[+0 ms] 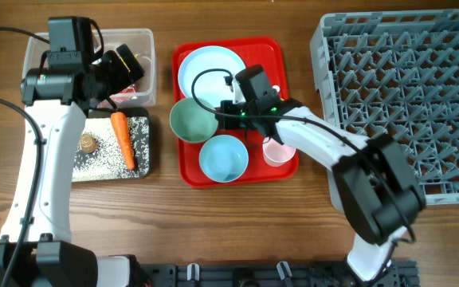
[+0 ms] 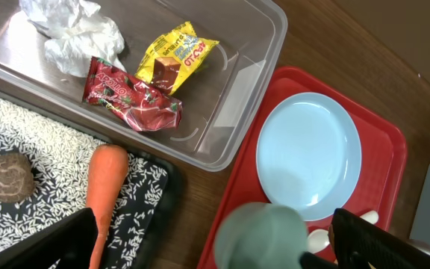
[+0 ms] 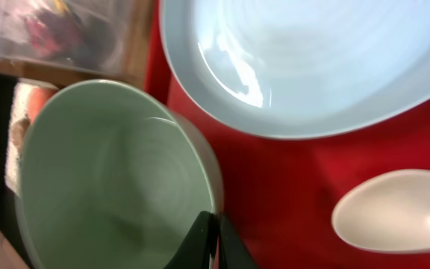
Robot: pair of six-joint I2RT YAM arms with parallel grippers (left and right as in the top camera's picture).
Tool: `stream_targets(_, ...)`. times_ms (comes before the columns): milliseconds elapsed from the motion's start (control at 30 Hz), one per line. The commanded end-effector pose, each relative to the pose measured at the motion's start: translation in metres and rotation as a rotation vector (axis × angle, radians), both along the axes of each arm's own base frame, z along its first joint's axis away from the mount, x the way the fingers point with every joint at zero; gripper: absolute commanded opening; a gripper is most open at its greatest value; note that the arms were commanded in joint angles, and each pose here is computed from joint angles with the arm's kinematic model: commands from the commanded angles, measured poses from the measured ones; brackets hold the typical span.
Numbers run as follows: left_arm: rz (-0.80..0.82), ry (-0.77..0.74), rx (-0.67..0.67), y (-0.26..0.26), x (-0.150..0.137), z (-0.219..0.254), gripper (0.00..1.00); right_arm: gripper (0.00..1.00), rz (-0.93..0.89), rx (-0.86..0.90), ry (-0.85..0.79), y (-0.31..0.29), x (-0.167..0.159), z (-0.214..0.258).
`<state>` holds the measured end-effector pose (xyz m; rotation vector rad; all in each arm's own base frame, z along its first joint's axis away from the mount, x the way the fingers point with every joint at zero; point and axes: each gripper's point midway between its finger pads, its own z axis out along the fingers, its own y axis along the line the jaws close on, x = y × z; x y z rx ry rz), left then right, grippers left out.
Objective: Sort waste into correct bins and load items into the dishwasher rack
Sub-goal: 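Reach the right gripper to the mint bowl and grasp its rim, then carry the mint bowl to the grey rack and set it in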
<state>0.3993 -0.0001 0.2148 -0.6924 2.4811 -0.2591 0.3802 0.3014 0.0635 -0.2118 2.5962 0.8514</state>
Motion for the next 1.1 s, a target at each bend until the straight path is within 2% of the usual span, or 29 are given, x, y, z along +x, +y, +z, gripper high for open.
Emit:
stream_targets(0,0.022,-0.013,0.004,0.004,-0.001,0.005,1.0,0.04,-0.046,-0.056,-0.249,-0.02,0.022,0.085)
stream_targets(133,0.022,-0.013,0.004,0.004,-0.001,0.005,1.0,0.04,-0.215,-0.23,-0.425,-0.088,0.02,0.154)
stream_targets(333,0.022,-0.013,0.004,0.004,-0.001,0.005,1.0,0.04,-0.464,-0.463,-0.487,-0.18,0.009,0.19)
stream_targets(500,0.022,-0.013,0.004,0.004,-0.001,0.005,1.0,0.04,-0.575,-0.603,-0.45,-0.232,0.002,0.189)
stream_targets(800,0.022,-0.013,0.004,0.004,-0.001,0.005,1.0,0.04,-0.722,-0.678,-0.394,-0.294,0.004,0.186)
stream_targets(933,0.022,-0.013,0.004,0.004,-0.001,0.005,1.0,0.04,-0.773,-0.736,-0.429,-0.322,0.016,0.192)
stream_targets(1067,0.022,-0.013,0.004,0.004,-0.001,0.005,1.0,0.04,-0.8,-0.886,-0.457,-0.34,0.029,0.189)
